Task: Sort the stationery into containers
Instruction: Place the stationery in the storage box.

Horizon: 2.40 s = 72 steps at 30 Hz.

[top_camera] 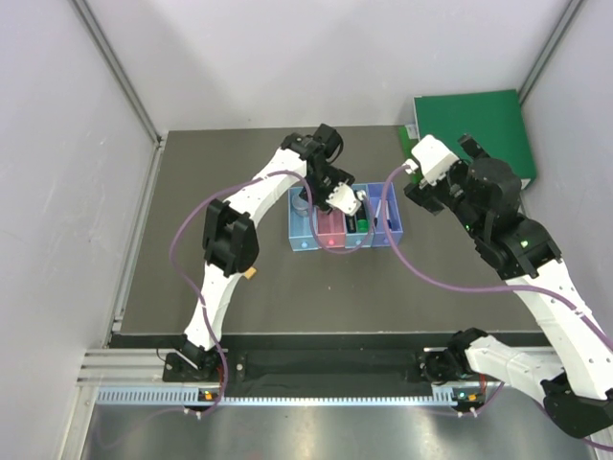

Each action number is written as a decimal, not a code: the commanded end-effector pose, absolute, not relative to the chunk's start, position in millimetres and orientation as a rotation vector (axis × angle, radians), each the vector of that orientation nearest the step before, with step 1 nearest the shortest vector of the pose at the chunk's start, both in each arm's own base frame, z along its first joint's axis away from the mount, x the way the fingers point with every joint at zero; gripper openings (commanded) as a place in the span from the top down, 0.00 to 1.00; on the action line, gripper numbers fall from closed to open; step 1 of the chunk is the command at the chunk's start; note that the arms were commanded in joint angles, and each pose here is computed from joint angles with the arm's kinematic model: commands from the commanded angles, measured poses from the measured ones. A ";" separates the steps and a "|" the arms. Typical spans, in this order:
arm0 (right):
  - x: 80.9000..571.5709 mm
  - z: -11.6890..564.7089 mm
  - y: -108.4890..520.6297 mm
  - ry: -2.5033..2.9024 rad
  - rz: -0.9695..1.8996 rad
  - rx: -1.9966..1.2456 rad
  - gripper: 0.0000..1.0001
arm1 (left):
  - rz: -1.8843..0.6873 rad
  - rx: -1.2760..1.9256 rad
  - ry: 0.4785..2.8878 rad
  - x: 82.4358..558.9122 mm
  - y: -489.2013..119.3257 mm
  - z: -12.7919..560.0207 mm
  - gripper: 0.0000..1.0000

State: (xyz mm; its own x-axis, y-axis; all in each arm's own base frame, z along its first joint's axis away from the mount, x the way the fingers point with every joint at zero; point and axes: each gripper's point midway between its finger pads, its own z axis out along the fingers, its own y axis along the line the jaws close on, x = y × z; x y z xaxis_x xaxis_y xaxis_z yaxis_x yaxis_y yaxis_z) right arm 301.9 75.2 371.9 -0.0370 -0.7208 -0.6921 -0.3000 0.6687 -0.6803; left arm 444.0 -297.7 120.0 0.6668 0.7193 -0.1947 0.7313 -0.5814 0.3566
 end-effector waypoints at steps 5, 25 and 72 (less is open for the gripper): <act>300.7 383.3 69.9 1.602 -0.389 -0.777 0.00 | 0.107 2.506 1.003 461.4 -306.3 119.2 1.00; 299.5 385.3 68.8 1.601 -0.367 -0.752 0.00 | 0.159 2.459 0.997 456.6 -316.0 111.8 0.62; 295.8 395.5 66.0 1.602 -0.311 -0.701 0.00 | 0.044 2.346 1.068 428.6 -314.6 139.3 0.29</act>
